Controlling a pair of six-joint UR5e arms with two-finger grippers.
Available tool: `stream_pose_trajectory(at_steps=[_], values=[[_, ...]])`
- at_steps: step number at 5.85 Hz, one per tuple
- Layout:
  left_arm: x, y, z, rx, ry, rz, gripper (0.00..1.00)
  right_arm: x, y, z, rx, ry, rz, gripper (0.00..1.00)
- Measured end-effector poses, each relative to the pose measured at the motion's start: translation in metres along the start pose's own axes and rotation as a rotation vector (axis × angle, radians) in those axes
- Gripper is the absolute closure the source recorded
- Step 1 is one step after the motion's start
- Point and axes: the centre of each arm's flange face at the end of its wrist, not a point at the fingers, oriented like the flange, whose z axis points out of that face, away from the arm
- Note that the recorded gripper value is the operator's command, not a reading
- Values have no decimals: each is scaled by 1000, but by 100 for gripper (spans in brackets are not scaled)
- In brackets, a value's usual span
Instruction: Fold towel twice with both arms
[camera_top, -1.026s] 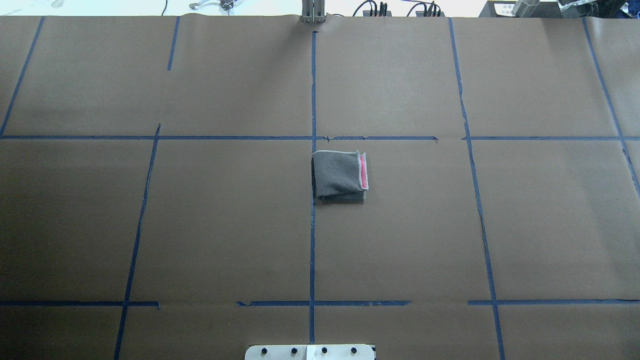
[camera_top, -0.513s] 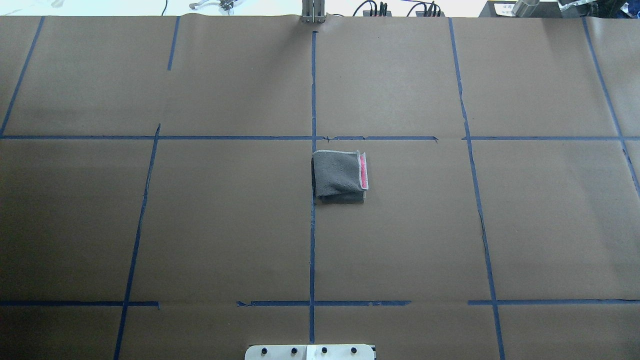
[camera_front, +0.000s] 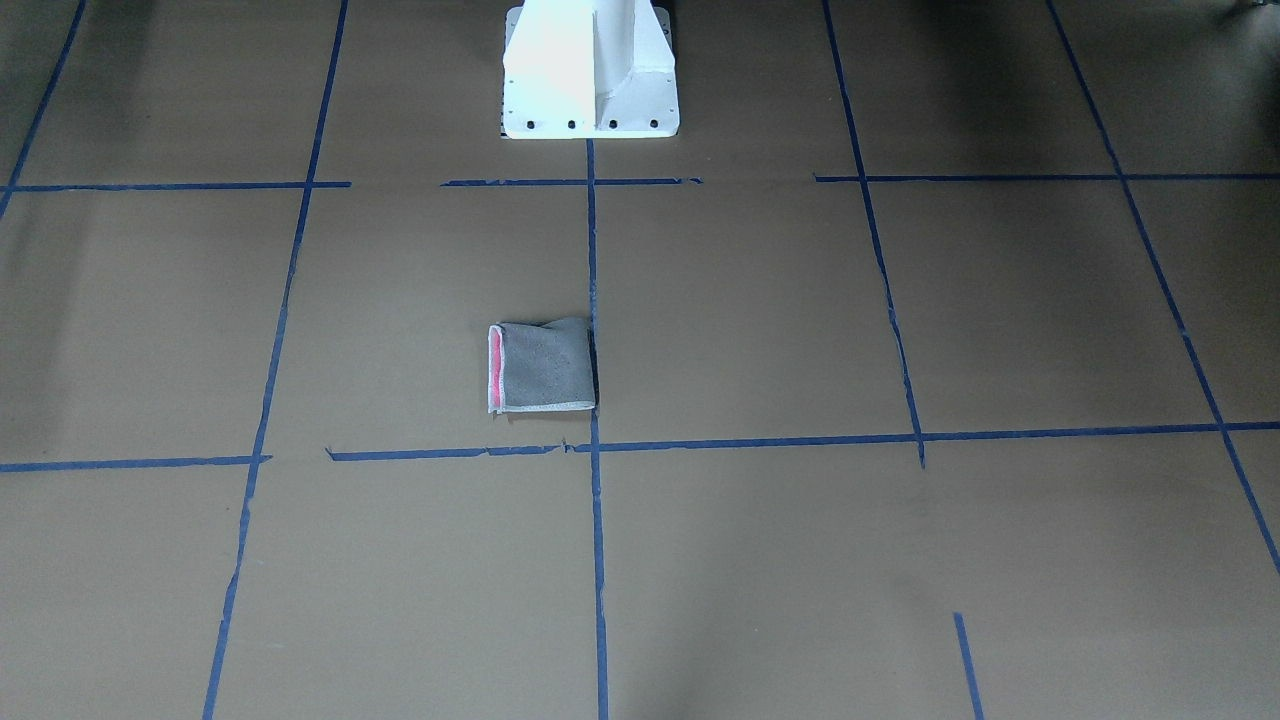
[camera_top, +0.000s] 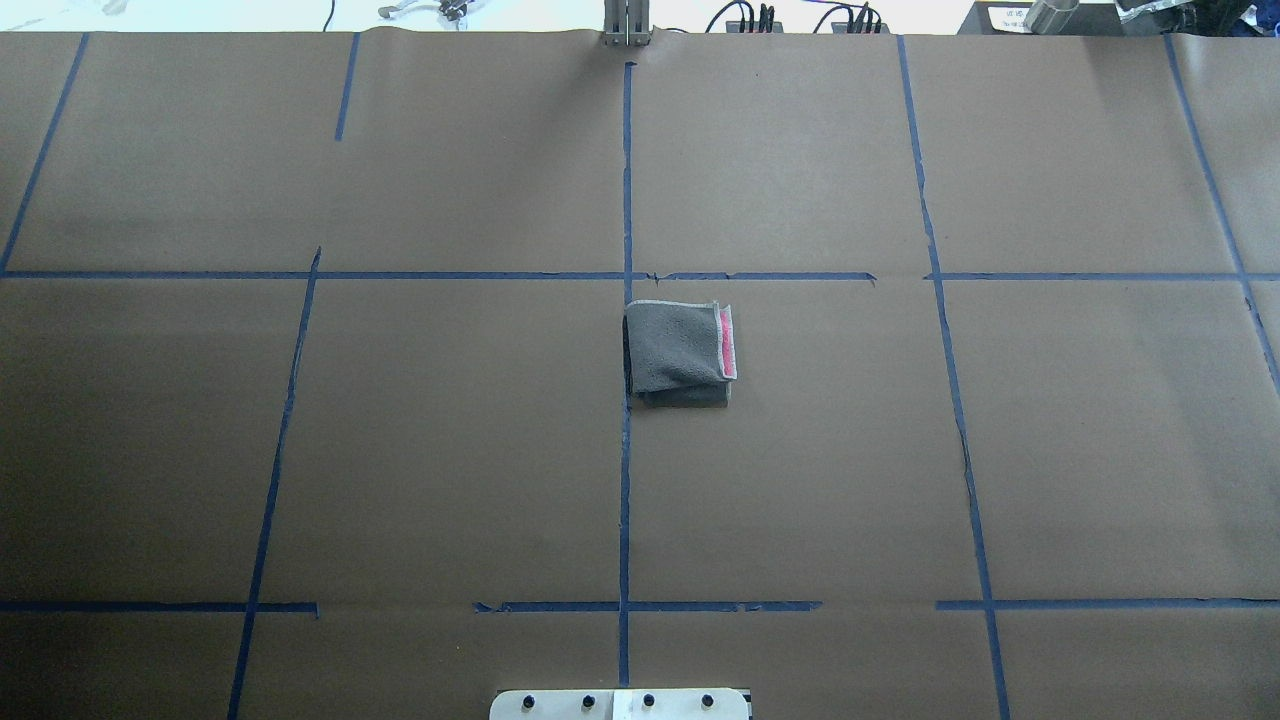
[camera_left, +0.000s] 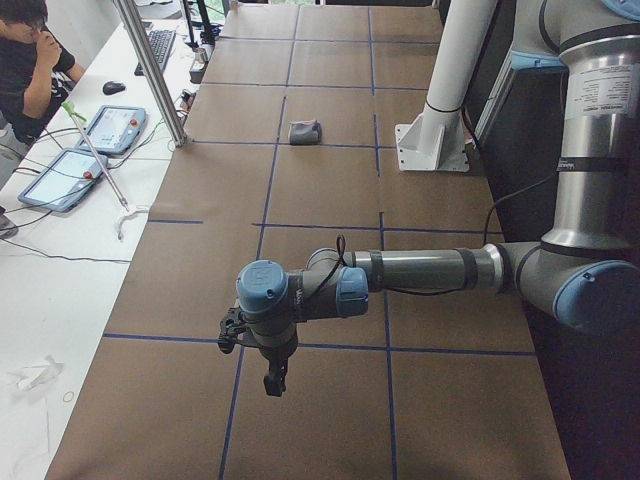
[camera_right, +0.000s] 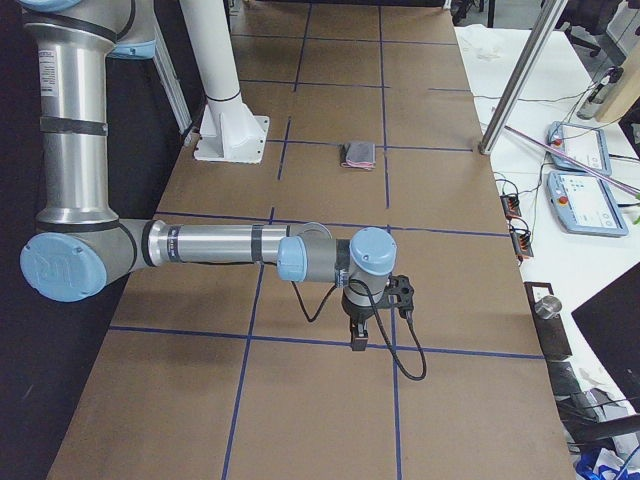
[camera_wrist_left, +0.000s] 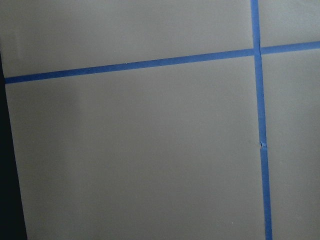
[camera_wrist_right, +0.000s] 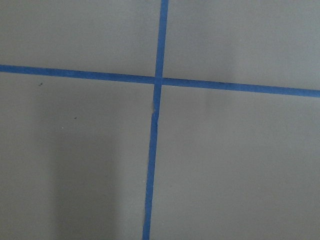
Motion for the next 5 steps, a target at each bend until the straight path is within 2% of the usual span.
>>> stream_pose_trajectory(at_steps=[2,5], values=[[1,0,-1,3,1,1,0,0,1,0,-1,-5,5,0],[9,-3,0,20,91,-2,0,-1,0,0,-1,-7,7,0]])
